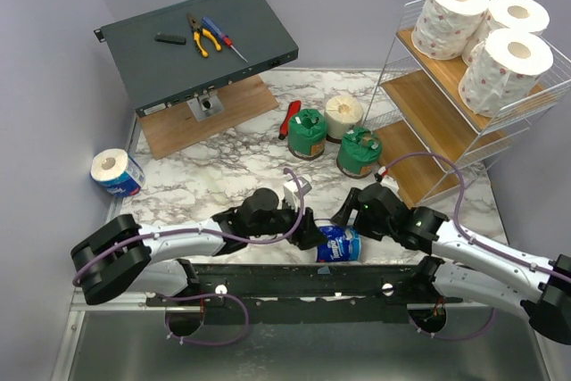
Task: Place and organize the paper towels onto the shelf
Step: Adjust the paper towel at the center of the board.
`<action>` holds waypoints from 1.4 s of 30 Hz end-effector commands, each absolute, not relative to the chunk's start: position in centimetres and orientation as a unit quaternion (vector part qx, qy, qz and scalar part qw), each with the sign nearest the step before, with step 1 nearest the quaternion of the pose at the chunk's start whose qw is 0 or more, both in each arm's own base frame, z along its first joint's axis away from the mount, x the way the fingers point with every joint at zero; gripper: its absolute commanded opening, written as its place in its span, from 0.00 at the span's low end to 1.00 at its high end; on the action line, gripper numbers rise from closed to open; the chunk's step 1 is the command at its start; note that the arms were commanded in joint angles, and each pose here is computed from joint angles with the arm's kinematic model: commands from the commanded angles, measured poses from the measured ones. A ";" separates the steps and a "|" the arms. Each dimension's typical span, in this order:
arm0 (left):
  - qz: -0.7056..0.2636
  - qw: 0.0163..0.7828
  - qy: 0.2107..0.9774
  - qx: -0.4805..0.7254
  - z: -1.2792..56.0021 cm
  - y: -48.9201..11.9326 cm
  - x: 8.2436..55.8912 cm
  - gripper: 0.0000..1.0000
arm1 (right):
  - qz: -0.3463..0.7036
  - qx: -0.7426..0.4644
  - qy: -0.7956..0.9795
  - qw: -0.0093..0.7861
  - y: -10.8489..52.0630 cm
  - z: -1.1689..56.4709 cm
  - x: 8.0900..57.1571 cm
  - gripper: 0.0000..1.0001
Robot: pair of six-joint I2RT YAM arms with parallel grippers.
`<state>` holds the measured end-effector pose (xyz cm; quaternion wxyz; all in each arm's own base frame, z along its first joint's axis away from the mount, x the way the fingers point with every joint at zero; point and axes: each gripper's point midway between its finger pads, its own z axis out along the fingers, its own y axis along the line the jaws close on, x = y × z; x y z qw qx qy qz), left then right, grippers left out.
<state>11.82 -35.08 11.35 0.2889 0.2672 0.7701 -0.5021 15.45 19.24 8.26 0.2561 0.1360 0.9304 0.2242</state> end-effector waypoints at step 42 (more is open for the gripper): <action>-0.559 0.275 0.764 0.166 11.7 -27.5 7.4 0.88 | 0.309 0.057 0.911 0.268 26.3 8.1 18.3 0.82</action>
